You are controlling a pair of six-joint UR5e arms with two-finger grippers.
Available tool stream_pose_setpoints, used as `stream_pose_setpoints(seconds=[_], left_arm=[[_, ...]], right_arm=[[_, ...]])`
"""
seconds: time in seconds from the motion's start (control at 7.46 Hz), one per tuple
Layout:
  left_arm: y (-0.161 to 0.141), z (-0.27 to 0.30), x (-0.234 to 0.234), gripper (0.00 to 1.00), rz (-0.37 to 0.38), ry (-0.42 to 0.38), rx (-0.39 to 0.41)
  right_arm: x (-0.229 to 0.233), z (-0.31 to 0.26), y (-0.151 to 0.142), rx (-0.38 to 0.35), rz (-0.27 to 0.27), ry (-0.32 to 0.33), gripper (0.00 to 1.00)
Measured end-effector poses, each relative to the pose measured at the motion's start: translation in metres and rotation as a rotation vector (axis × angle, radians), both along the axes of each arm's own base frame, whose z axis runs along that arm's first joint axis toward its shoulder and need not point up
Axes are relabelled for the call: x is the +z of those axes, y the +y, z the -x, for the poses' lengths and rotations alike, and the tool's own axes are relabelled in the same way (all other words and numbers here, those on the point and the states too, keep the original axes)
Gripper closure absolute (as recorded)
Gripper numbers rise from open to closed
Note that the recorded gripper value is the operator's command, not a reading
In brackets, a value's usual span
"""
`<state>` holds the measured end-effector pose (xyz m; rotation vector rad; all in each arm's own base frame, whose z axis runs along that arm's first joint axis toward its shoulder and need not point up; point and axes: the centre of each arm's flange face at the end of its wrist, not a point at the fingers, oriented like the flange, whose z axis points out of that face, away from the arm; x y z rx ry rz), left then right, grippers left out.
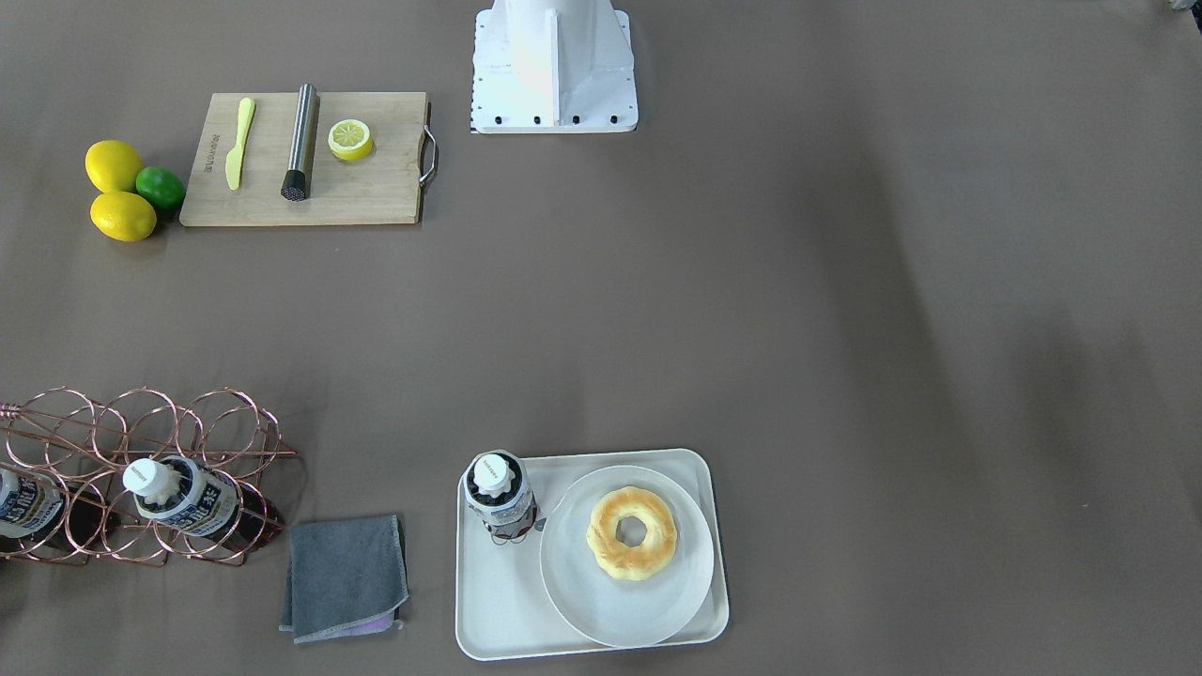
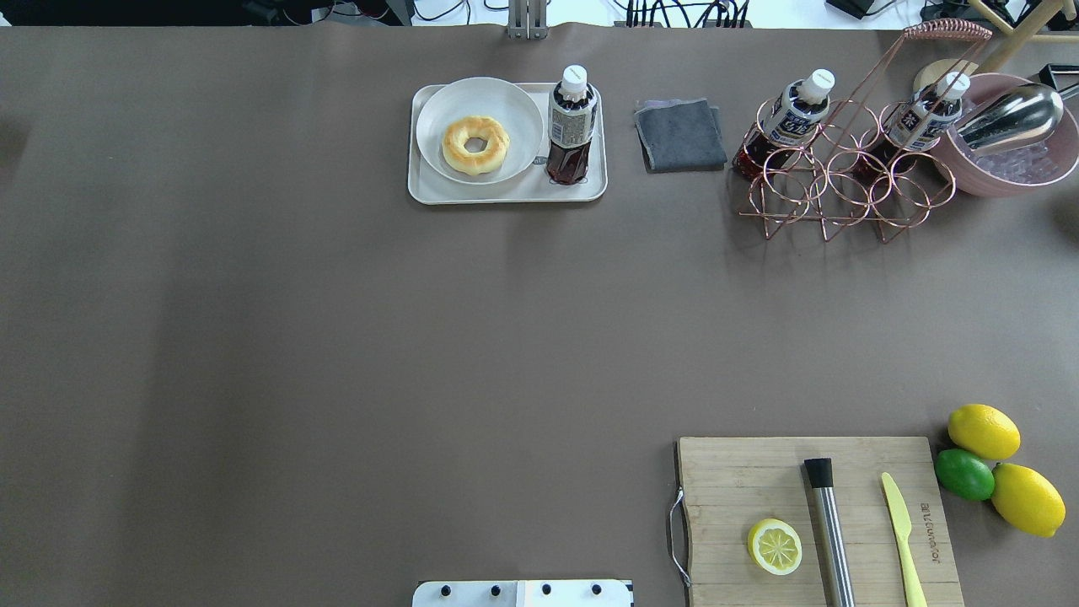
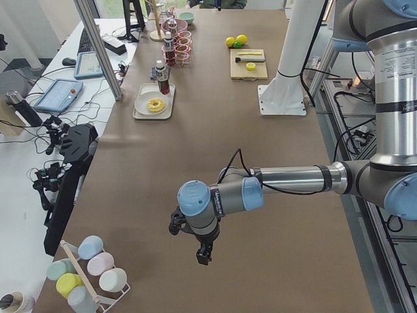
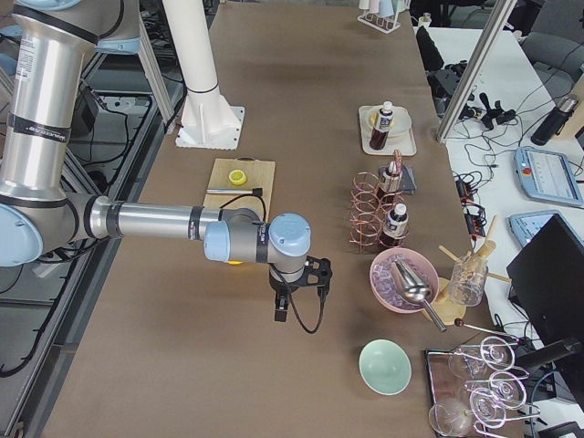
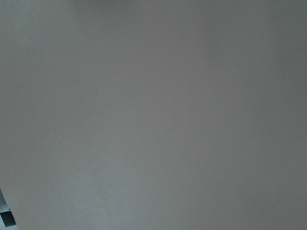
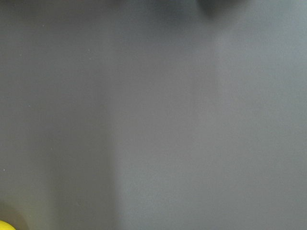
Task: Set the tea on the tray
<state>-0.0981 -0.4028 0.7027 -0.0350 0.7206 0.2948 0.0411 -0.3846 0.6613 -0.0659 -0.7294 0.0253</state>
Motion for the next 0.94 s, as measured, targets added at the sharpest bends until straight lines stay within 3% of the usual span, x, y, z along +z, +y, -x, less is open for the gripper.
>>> stream_pose_setpoints(seconds=[0.94], left_arm=[[0.004,0.017,0.005,0.02,0.031,0.002,-0.074]], right_arm=[[-0.002,0.0,-0.002,0.001,-0.004,-0.003,0.0]])
